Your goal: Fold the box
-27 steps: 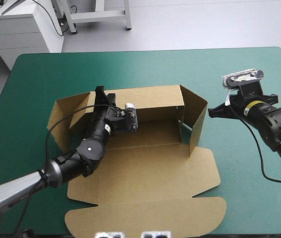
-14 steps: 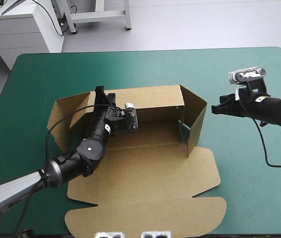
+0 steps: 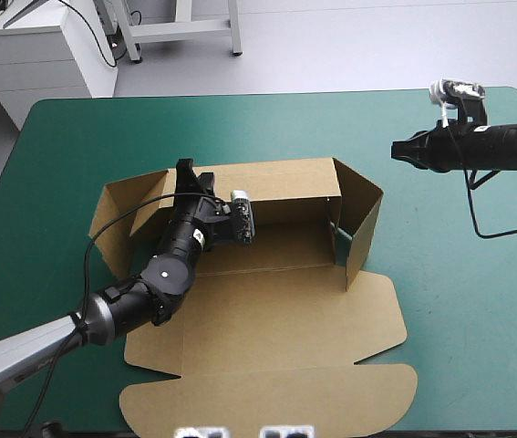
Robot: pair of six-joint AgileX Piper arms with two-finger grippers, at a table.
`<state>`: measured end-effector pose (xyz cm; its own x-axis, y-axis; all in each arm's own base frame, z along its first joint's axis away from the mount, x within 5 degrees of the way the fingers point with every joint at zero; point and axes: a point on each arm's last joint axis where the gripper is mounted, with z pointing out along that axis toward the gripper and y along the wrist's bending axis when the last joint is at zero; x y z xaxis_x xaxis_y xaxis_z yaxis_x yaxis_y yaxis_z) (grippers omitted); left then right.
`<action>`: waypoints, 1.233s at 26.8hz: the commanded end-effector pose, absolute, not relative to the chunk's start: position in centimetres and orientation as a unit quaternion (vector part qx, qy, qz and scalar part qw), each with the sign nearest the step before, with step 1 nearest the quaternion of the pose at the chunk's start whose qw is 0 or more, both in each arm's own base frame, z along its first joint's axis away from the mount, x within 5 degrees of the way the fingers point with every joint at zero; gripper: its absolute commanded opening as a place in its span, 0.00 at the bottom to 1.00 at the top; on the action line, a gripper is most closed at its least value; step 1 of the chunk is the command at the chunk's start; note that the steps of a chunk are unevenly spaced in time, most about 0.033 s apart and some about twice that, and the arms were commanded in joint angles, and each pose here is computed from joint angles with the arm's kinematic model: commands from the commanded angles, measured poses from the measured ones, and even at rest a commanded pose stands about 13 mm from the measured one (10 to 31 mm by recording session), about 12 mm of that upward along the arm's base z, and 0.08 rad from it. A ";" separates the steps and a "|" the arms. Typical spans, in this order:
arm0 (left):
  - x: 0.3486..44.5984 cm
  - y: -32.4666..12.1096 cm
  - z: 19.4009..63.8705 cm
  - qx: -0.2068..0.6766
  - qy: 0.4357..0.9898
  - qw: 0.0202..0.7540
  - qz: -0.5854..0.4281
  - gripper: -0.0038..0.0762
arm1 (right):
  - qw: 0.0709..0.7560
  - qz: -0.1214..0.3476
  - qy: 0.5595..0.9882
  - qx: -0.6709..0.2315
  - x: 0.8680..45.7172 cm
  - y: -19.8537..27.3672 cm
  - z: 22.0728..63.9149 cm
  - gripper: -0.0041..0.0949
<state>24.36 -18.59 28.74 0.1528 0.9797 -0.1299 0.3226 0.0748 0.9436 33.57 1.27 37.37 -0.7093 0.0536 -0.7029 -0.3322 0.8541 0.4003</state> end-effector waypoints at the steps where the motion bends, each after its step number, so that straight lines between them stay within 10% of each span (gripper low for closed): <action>1: 24.2 -18.5 30.7 0.567 0.544 0.509 0.352 0.05 | 0.369 0.269 0.884 -0.096 33.4 2.7 37.8 0.02; 33: 24.2 -18.4 30.7 0.565 0.545 0.508 0.355 0.05 | 0.401 0.264 0.845 -0.237 26.8 7.8 29.5 0.11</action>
